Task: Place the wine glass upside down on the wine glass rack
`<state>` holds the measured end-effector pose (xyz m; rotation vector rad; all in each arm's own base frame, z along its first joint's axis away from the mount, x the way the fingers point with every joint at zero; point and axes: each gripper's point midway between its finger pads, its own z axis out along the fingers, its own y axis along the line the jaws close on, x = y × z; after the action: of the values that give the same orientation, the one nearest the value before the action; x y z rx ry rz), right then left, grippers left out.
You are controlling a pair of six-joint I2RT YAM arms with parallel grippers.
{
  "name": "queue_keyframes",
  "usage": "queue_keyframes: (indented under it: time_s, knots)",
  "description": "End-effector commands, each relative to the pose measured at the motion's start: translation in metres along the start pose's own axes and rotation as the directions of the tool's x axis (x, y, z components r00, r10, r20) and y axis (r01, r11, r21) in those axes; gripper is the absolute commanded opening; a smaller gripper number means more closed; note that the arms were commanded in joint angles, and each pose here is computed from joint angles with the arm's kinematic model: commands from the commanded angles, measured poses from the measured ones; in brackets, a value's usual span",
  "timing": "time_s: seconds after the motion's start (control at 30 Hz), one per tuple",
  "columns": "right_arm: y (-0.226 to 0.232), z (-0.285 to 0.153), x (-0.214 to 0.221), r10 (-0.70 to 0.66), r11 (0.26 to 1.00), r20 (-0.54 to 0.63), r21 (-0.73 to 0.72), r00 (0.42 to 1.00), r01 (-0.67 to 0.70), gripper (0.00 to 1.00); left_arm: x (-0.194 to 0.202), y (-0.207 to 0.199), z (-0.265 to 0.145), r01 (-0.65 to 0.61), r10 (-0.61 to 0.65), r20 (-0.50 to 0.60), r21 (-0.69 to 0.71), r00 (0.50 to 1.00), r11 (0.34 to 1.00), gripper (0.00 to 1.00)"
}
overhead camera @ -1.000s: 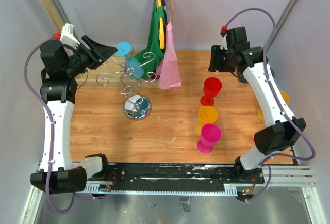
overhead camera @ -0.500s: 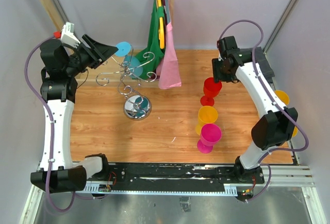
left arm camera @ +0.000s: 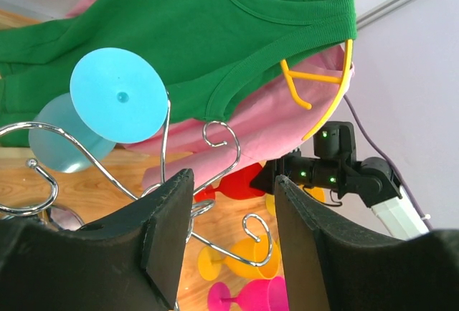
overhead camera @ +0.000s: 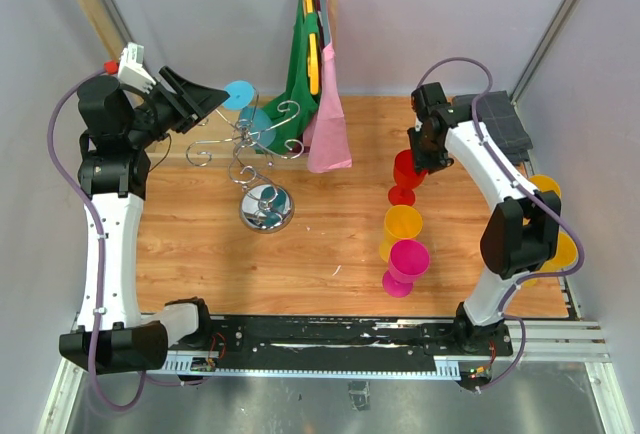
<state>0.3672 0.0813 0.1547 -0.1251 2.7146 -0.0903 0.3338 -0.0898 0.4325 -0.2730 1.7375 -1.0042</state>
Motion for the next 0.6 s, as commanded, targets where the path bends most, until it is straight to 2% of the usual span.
queue_keyframes:
  time_s: [0.0, 0.1, 0.17, 0.2, 0.27, 0.3, 0.4, 0.57]
  knots:
    - [-0.007, 0.006, 0.002, 0.02, 1.0, -0.012, 0.013, 1.0, -0.02, 0.25, -0.012, -0.016, -0.007, -0.052, 0.05, 0.041, 0.035, 0.998, 0.998, 0.54]
    - [-0.009, 0.007, 0.002, 0.028, 0.999, -0.012, 0.023, 1.0, -0.028, 0.14, -0.012, -0.015, -0.006, -0.052, 0.051, 0.04, 0.033, 0.998, 0.998, 0.55]
    - [-0.012, 0.004, 0.0, 0.039, 0.999, -0.002, 0.033, 0.999, -0.039, 0.02, -0.012, -0.014, -0.007, -0.054, 0.053, 0.038, 0.029, 0.998, 0.998, 0.57]
    - [-0.013, 0.003, -0.001, 0.043, 0.998, 0.005, 0.04, 0.999, -0.044, 0.01, -0.012, -0.015, -0.007, -0.056, 0.055, 0.039, 0.028, 0.998, 0.998, 0.54]
    - [-0.016, -0.004, -0.005, 0.052, 0.997, 0.028, 0.049, 0.998, -0.054, 0.01, -0.012, -0.015, -0.007, -0.056, 0.055, 0.039, 0.031, 0.998, 0.998, 0.4]
    - [-0.018, -0.008, -0.008, 0.06, 0.996, 0.046, 0.056, 0.997, -0.062, 0.01, -0.012, -0.015, -0.007, -0.055, 0.054, 0.038, 0.034, 0.998, 0.998, 0.4]
    - [-0.022, -0.031, -0.021, 0.088, 0.994, 0.124, 0.057, 0.988, -0.096, 0.01, -0.013, -0.016, -0.005, -0.049, 0.047, 0.041, 0.041, 0.998, 0.998, 0.51]
    - [-0.022, -0.089, -0.058, 0.155, 0.987, 0.345, -0.017, 0.926, -0.159, 0.01, -0.014, -0.019, -0.004, -0.039, 0.037, 0.039, 0.056, 0.999, 0.998, 0.54]
